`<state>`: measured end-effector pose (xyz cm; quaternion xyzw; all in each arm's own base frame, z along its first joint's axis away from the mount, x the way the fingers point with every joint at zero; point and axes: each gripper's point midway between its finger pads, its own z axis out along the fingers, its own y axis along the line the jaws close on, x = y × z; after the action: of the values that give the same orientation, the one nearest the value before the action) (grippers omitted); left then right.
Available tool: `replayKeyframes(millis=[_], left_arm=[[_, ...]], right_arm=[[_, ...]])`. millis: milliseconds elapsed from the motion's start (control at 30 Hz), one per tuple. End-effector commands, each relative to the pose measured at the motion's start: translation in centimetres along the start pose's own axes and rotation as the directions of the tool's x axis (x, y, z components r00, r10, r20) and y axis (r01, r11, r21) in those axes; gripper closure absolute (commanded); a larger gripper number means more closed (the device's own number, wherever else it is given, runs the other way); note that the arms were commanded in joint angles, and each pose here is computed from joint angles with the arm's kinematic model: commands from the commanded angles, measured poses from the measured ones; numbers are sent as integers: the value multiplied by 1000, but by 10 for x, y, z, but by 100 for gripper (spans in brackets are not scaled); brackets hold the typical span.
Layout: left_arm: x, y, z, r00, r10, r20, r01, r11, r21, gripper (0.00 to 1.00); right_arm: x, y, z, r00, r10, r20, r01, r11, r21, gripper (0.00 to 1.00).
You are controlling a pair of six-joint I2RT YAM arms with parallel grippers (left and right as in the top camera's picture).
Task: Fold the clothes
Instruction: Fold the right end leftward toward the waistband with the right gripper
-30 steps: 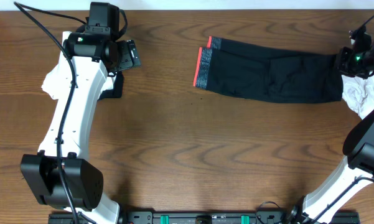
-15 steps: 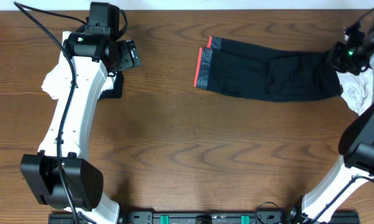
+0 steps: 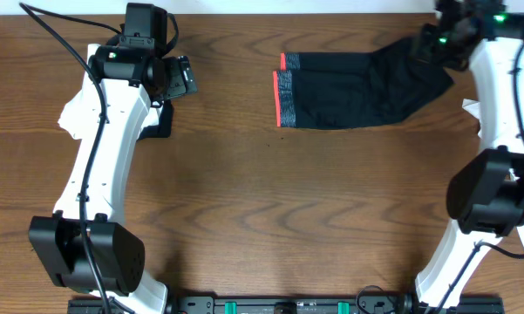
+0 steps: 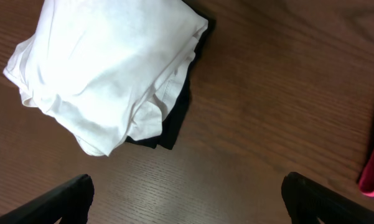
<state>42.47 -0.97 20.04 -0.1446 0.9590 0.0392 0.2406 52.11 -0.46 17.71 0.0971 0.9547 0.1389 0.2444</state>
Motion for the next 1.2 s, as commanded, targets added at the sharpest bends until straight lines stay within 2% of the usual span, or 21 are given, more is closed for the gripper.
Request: replayKeyframes(millis=[0, 200, 367, 733, 1000, 1100, 1167], left_arm=[[-1, 3, 0, 1000, -1, 3, 1, 1000, -9, 2], [-1, 2, 0, 1000, 0, 3, 0, 1000, -9, 2], [-1, 2, 0, 1000, 0, 3, 0, 1000, -9, 2], [-1, 2, 0, 1000, 0, 3, 0, 1000, -9, 2], [-1, 2, 0, 1000, 0, 3, 0, 1000, -9, 2], [-1, 2, 0, 1000, 0, 3, 0, 1000, -9, 2], [-1, 2, 0, 1000, -1, 3, 1, 1000, -9, 2]], right_arm=[[-3, 40, 3, 999, 10, 30, -9, 1000, -30, 99], [0, 100, 19, 996, -44, 74, 48, 997, -60, 99], [19, 135, 49, 994, -98, 49, 101, 993, -65, 99], [95, 211, 123, 968, -241, -69, 230, 964, -130, 99], [145, 246, 164, 954, -273, -126, 252, 954, -161, 95], [151, 257, 165, 949, -291, -117, 269, 947, -177, 85], [153, 264, 164, 948, -298, -112, 272, 941, -202, 58]])
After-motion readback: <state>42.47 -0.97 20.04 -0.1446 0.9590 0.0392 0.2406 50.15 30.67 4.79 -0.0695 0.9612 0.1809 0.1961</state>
